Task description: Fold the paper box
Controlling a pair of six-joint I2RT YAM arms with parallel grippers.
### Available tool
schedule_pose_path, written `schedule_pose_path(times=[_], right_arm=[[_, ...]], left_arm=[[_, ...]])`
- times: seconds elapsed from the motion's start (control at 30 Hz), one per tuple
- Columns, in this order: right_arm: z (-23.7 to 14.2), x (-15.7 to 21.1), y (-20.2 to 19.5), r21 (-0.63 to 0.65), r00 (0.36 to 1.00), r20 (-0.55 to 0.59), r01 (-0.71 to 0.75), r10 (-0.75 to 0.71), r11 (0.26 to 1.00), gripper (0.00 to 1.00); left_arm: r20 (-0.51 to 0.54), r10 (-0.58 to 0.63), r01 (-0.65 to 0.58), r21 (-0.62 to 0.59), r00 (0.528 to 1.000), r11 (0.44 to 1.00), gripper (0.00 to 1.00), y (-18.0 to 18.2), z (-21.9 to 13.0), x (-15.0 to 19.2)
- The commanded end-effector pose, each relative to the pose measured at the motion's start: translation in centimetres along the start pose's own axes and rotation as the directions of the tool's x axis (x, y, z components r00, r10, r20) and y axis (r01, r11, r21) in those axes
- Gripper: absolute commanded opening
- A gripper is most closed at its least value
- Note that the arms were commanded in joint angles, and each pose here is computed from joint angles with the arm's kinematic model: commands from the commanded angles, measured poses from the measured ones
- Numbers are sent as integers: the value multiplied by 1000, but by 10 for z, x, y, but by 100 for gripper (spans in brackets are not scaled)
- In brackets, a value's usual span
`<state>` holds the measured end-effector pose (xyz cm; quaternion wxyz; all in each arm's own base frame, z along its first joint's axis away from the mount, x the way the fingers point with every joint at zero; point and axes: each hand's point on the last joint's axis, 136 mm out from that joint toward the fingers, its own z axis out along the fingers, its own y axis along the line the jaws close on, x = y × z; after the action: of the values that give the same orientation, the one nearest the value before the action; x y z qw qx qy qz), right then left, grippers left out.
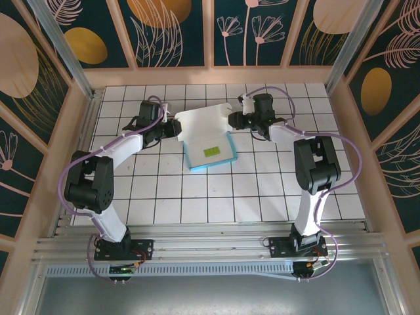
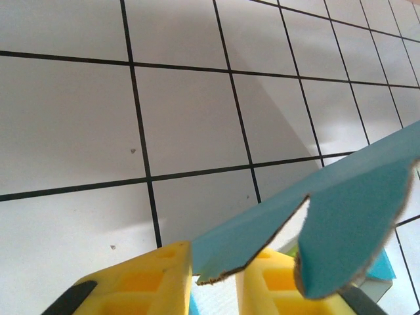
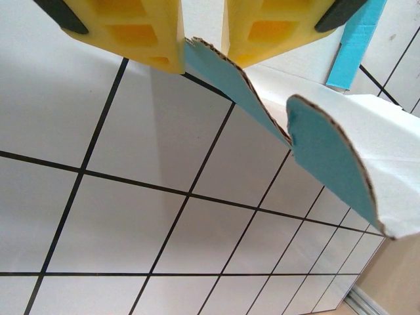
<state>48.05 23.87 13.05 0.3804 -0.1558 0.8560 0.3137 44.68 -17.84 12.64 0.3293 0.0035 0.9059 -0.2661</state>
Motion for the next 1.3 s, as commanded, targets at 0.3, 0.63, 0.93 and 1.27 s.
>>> schedule_pose_path(times=[0.3,0.63,0.93,1.27], right_arm=[[-1,-11,21,-27,999,37,32,-31,999,15],[2,3,35,-26,999,33,22,-21,999,14],[-5,21,36,-10,1000,31,8,-8,1000,15],[-15,46,46,-17,999,29,-21,22,1000,15]], left_arm=[[16,-9,7,78,1000,997,17,-19,-5,-8],[15,-69,67,102,998,993,17,-28,-1,-1],[-5,-88,88,85,996,992,17,-20,2,17],[-21,-92,94,125,996,988,17,-29,-4,35]])
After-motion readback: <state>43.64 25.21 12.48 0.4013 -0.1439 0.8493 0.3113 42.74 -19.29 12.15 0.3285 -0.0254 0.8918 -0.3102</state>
